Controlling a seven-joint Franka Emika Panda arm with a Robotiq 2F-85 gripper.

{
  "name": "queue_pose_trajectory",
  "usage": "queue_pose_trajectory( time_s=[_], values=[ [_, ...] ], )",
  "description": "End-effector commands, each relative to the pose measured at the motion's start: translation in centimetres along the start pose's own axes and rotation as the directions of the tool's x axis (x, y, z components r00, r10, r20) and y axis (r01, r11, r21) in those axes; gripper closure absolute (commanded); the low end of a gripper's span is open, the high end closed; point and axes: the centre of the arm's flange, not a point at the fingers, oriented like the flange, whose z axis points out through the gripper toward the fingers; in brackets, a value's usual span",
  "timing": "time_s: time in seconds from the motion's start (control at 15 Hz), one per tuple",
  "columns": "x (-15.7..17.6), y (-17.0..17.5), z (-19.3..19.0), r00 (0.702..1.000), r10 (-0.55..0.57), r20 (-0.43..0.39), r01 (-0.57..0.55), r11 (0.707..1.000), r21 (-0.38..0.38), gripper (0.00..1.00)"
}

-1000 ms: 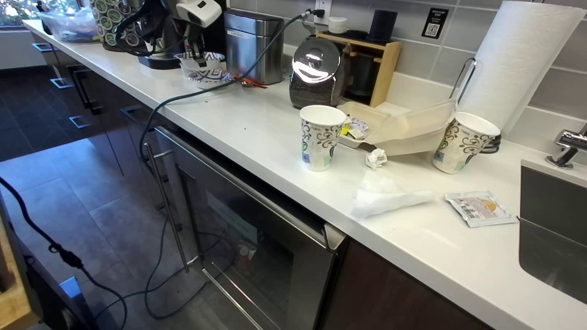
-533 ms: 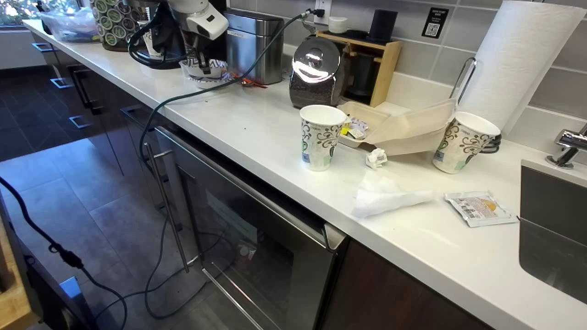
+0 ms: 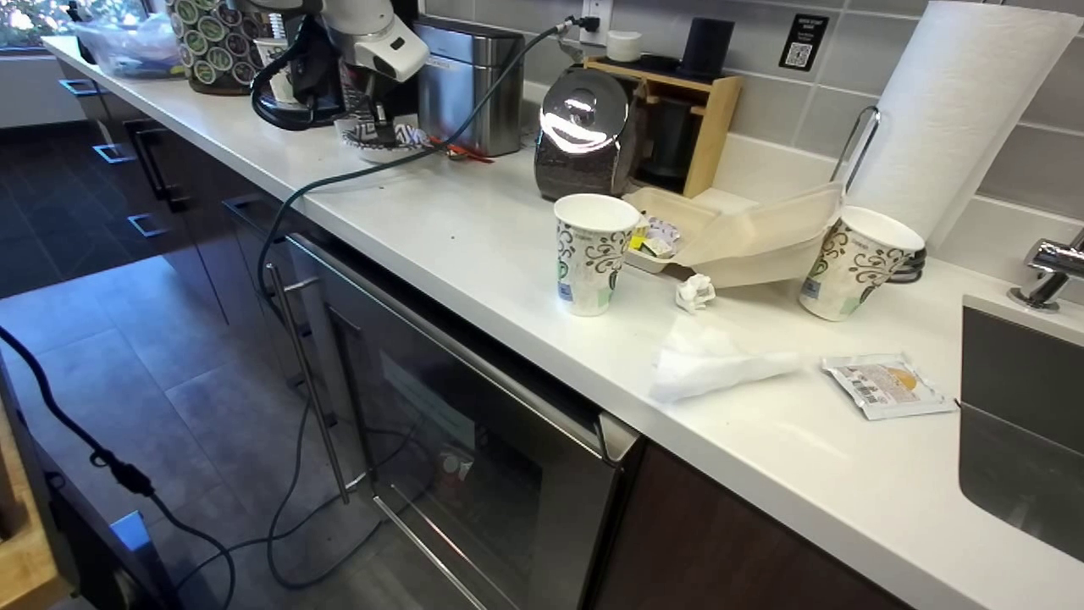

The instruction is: Pick up the bowl on the right and stack it in the other bowl on the left

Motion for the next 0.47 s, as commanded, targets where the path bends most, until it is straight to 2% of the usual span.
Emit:
queue_pose_trajectory(
  time_s=[0.0,0.07,0.13,0.27,0.33,0.4],
  values=[
    [-1.1,0.8,-3.5,1.0,0.003,-0.008,-0.003,1.0,-0.023,0.27],
    [-2.1,1.5,-5.2,0.999,-0.016,0.034,0.017,0.999,-0.049,0.2],
    [-3.3,2.7,-6.5,0.997,-0.045,0.064,0.052,0.992,-0.114,0.11],
    [-5.3,4.8,-8.0,0.983,-0.113,0.145,0.135,0.979,-0.152,0.0],
    [-2.2,3.6,-4.7,0.993,-0.073,0.088,0.084,0.989,-0.121,0.14],
    [-3.1,4.4,-5.6,0.99,-0.082,0.114,0.097,0.986,-0.134,0.07]
  ],
)
